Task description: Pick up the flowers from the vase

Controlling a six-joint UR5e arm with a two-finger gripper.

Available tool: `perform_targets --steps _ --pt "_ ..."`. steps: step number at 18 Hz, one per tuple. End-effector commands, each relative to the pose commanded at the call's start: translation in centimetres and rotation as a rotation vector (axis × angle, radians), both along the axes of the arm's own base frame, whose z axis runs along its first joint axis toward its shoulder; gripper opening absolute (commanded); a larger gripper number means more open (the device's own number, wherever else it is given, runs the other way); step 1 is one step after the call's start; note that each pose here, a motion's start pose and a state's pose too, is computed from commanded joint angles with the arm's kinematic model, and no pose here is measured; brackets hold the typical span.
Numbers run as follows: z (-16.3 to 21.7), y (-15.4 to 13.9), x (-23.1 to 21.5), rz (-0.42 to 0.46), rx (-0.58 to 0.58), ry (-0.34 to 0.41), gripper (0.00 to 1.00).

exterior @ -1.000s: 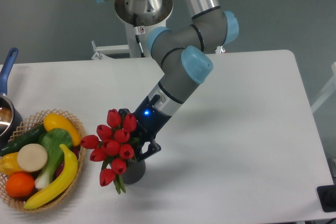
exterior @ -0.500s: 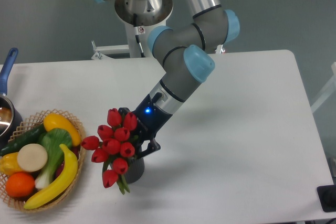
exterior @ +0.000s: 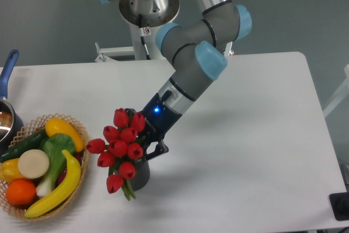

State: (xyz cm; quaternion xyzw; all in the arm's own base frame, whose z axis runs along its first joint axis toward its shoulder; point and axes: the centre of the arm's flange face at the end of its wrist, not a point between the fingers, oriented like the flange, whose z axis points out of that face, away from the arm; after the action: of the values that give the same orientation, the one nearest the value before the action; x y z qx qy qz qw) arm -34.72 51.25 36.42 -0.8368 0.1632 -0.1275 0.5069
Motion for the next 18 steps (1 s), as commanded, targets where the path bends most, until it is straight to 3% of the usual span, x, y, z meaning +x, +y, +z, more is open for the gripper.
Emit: perform_targets --steps 4,18 --pt "2.2 -1.1 -0.2 0.02 0.046 -0.039 0.45" --pt "8.4 -1.0 0.1 0.015 0.138 -0.051 0.45"
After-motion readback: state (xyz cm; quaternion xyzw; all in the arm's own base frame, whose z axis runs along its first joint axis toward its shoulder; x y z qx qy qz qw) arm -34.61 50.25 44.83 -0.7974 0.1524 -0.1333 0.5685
